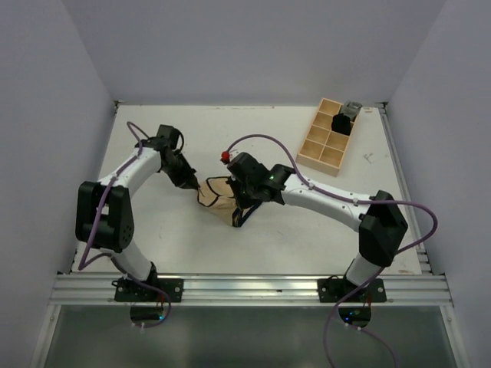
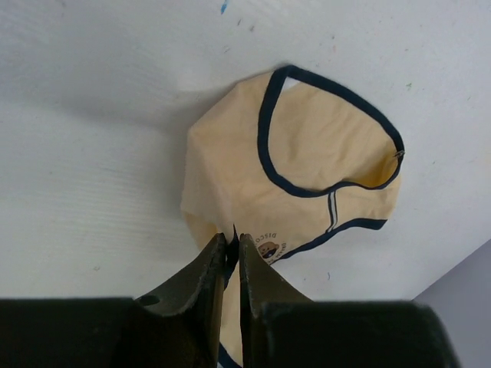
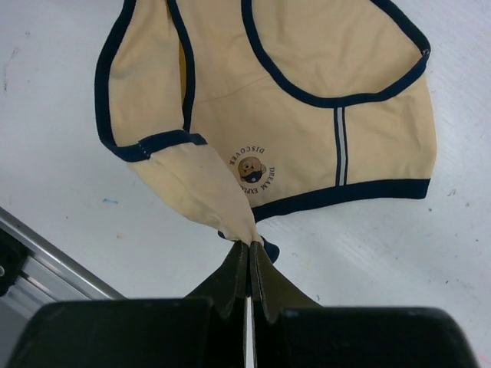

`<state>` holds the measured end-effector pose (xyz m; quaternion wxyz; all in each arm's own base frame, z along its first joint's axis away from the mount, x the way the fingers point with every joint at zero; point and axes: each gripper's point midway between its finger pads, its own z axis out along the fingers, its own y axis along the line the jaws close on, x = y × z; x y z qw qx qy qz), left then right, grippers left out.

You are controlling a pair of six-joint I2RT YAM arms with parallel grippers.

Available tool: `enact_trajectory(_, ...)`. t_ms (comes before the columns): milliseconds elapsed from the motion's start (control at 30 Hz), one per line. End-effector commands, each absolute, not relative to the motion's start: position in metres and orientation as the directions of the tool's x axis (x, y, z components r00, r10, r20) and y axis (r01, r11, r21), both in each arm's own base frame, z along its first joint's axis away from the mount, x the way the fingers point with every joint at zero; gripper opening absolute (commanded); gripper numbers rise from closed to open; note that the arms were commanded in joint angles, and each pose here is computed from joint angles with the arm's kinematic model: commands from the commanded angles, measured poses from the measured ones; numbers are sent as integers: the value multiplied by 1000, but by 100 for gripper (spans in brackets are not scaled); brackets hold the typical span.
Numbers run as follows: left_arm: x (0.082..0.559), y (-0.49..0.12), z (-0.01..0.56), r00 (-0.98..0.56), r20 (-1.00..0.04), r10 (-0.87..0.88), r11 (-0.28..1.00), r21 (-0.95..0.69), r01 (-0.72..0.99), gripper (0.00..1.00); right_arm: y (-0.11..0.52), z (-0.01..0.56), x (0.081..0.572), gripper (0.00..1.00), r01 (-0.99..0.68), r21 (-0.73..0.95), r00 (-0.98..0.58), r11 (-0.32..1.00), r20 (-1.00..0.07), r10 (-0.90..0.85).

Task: Roll the underwear
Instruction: Fold the underwear

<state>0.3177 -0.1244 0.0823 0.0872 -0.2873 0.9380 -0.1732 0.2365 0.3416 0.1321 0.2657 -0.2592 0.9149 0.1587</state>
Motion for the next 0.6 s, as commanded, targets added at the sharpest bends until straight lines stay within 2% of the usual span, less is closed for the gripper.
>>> enact_trajectory(0,358,-141,103,-804,-62,-591,730,-463,-502,17,351,140,243,0,-565,221,-741,795,-560,-371)
enact_trajectory(100,380,-145,104,-800,-53,-597,724,-464,-510,20,343,133,261,0,-518,229,-764,824,-558,-325)
enact_trajectory(267,406,-151,101,-798,-61,-599,723,-469,-507,34,332,116,280,0,-467,269,-807,843,-518,-282)
enact_trajectory(333,421,-162,103,-811,-84,-579,713,-535,-453,40,323,111,292,0,-434,279,-823,857,-509,-251)
enact_trajectory(400,439,-172,116,-828,-160,-538,712,-612,-344,43,318,105,297,0,-416,282,-832,865,-501,-236)
enact_trajectory(567,457,-158,134,-838,-310,-449,803,-551,-226,47,288,91,310,0,-325,312,-867,893,-475,-149)
